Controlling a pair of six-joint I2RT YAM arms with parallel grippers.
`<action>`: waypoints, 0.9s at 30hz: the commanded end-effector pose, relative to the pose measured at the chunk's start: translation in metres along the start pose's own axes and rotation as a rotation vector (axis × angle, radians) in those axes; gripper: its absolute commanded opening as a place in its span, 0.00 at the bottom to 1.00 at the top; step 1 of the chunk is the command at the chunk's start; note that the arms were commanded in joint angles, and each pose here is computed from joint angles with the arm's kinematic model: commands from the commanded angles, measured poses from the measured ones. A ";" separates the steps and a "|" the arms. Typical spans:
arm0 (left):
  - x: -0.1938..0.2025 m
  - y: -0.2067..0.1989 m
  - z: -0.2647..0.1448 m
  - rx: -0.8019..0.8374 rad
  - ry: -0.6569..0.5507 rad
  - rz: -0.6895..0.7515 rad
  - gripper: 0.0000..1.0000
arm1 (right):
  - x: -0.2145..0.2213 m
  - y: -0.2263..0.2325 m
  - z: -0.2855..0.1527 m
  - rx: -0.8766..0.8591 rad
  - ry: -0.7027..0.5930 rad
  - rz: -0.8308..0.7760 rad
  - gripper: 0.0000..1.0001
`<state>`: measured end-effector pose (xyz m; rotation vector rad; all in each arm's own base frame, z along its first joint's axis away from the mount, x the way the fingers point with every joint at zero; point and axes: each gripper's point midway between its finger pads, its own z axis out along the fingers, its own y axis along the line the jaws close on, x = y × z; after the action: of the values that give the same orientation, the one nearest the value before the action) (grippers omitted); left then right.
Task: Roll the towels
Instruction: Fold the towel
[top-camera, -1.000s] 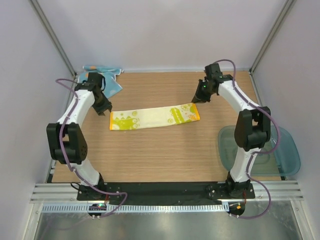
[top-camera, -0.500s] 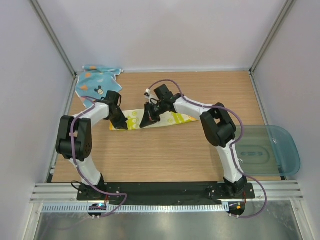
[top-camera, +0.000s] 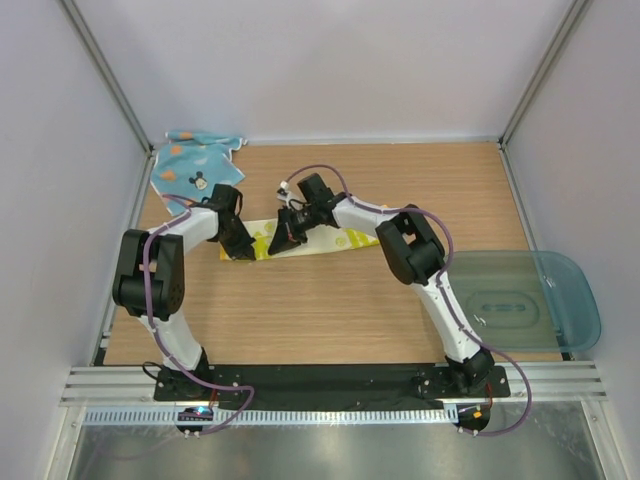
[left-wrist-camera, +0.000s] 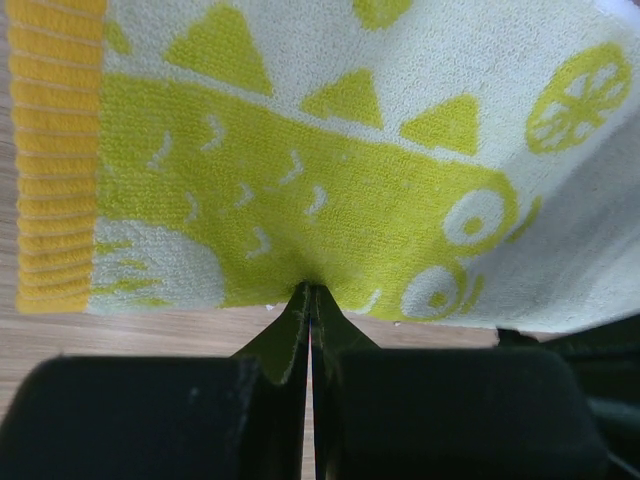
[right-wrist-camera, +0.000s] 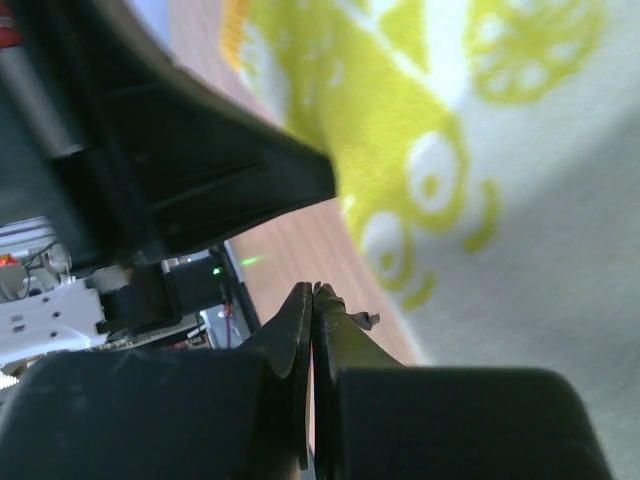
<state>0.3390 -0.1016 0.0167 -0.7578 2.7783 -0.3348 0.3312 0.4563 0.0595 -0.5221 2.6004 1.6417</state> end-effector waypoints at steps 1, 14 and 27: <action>-0.005 0.008 0.008 -0.023 -0.018 -0.002 0.00 | -0.011 -0.003 0.007 0.029 0.003 -0.065 0.01; -0.017 0.032 0.009 -0.088 -0.038 -0.024 0.00 | 0.012 -0.092 -0.051 0.179 -0.008 0.071 0.01; -0.040 0.054 0.000 -0.160 -0.077 -0.068 0.00 | 0.018 -0.134 -0.134 0.161 -0.124 0.217 0.01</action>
<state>0.3478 -0.0669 0.0173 -0.8670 2.7337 -0.2770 0.3626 0.3121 0.0134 -0.1781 2.7344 1.6332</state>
